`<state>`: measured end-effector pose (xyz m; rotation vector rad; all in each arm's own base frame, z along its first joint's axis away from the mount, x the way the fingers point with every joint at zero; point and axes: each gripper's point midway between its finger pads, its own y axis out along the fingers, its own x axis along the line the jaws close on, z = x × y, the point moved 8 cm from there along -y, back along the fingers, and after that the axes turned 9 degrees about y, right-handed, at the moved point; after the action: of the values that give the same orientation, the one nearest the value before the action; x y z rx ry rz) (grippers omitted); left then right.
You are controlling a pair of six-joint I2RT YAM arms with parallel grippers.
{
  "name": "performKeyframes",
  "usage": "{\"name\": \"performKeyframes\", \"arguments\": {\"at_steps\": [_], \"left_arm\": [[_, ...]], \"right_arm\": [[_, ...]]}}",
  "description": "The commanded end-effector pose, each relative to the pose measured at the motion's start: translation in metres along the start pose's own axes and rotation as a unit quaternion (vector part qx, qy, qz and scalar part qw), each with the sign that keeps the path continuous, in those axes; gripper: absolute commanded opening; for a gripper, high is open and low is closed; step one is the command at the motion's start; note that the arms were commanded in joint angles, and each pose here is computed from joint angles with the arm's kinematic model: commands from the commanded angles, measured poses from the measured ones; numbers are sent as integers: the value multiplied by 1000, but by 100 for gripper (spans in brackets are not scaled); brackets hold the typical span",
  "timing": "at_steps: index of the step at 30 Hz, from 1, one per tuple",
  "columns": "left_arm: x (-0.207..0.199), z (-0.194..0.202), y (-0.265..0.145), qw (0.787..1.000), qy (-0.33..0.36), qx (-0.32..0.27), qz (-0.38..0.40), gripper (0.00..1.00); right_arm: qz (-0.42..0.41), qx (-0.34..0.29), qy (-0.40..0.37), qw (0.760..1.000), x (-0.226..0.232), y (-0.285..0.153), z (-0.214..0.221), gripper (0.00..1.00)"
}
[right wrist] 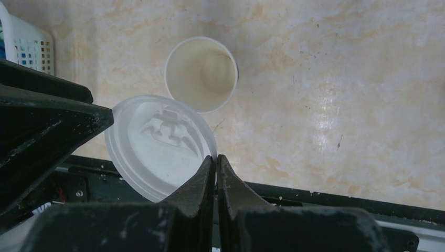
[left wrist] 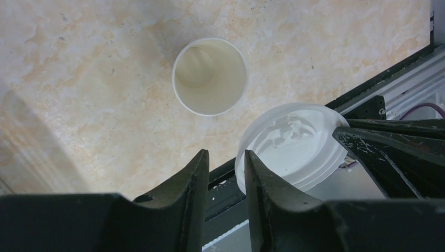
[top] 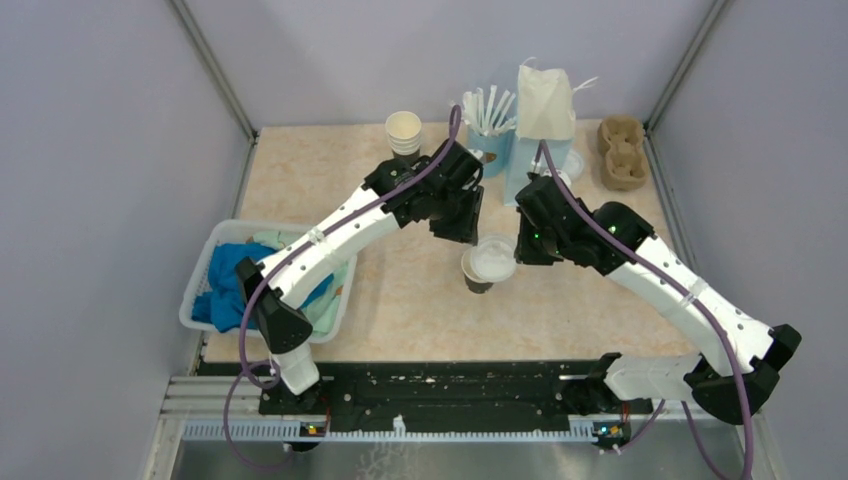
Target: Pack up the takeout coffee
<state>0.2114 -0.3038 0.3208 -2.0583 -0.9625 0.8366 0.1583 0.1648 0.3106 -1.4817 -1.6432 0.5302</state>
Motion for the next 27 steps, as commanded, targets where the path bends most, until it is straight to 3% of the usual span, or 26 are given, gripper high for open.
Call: {"name": "performKeyframes", "arguments": {"at_steps": [1, 8, 11, 16, 17, 19, 20, 22, 24, 27], "left_arm": [[-5, 0, 5, 1000, 4, 1, 22, 38], [-7, 2, 14, 999, 4, 15, 28, 34], [-6, 1, 14, 1000, 6, 13, 25, 25], [-4, 0, 9, 1000, 7, 13, 16, 0], [-2, 0, 8, 1000, 4, 14, 15, 0], [3, 0, 4, 999, -19, 20, 28, 0], [7, -3, 0, 998, -27, 19, 53, 0], [18, -12, -10, 990, -46, 3, 132, 0], [32, -19, -25, 967, -75, -16, 242, 0], [55, -27, -54, 911, -139, -63, 384, 0]], "right_arm": [[-24, -30, 12, 999, 11, -11, -13, 0], [-28, -28, 10, 999, 13, -8, -13, 0], [-32, -29, 9, 999, 14, -9, -14, 0], [-43, -30, 0, 999, 17, -13, -17, 0], [-48, -33, -2, 998, 17, -16, -19, 4], [-70, -44, -8, 997, 18, -26, -23, 29], [-89, -49, -23, 994, 19, -31, -24, 47], [-136, -65, -37, 988, 23, -45, -29, 64], [-190, -76, -43, 978, 27, -60, -35, 76], [-306, -76, -53, 948, 38, -84, -43, 84]]}}
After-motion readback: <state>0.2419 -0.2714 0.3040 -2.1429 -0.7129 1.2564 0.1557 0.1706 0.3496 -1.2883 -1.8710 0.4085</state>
